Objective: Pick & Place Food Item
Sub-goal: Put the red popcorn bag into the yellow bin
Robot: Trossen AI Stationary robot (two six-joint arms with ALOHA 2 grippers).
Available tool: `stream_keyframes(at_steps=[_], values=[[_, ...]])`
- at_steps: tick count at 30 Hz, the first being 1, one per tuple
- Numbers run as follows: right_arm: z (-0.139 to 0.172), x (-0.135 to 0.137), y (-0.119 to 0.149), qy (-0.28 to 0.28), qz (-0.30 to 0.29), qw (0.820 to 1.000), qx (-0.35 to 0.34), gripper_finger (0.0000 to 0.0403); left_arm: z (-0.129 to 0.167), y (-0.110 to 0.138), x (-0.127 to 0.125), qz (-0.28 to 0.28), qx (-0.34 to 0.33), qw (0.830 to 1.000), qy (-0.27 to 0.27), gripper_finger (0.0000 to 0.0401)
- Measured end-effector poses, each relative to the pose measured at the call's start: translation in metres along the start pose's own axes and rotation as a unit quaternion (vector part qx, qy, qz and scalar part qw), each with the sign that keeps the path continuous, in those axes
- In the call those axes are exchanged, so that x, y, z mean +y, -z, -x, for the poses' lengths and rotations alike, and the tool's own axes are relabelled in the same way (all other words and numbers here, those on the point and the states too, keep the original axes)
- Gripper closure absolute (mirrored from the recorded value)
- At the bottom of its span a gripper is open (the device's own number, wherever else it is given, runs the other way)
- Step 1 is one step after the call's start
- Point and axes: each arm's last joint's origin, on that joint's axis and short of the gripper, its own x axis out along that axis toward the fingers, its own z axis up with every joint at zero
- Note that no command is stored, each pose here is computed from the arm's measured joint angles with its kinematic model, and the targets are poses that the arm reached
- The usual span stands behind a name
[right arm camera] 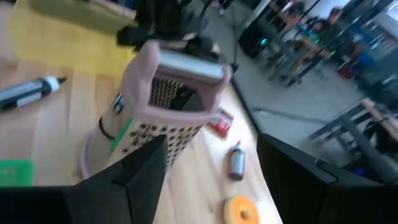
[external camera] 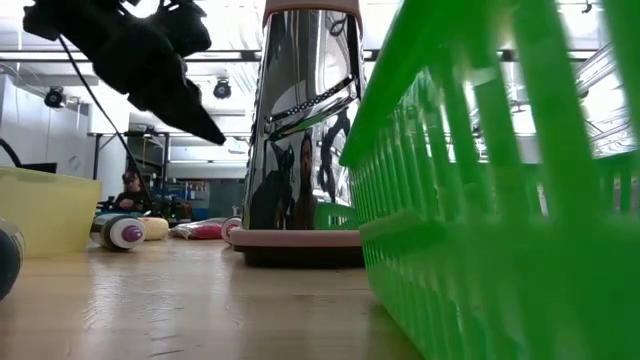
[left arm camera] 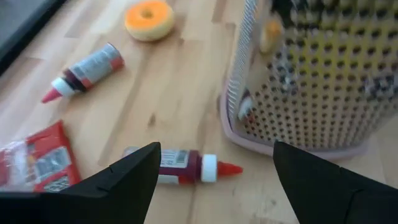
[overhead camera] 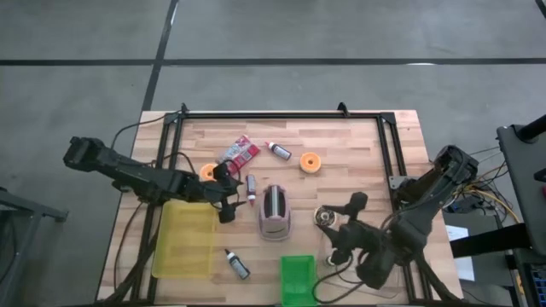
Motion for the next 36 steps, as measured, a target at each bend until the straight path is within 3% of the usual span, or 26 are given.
stream_keyframes(at_steps=[8, 17, 27, 36], values=[[0.014, -0.007, -0.003, 0.047, 0.013, 0.998, -0.046, 0.0161, -0.009, 0.004, 0.004, -0.015, 0.026, 0.999, -0.015, 0.0087], [0.013, -0.007, 0.000, 0.080, 0.027, 0.995, -0.060, 0.0161, -0.018, 0.011, 0.025, 0.015, 0.058, 0.990, -0.130, 0.0087], [0.012, -0.006, 0.001, 0.082, 0.025, 0.994, -0.061, 0.0161, -0.035, 0.019, 0.048, 0.028, 0.085, 0.967, -0.238, 0.0087], [0.011, -0.004, 0.005, 0.083, 0.031, 0.994, -0.059, 0.0161, -0.052, 0.022, 0.071, 0.053, 0.126, 0.959, -0.247, 0.0087]])
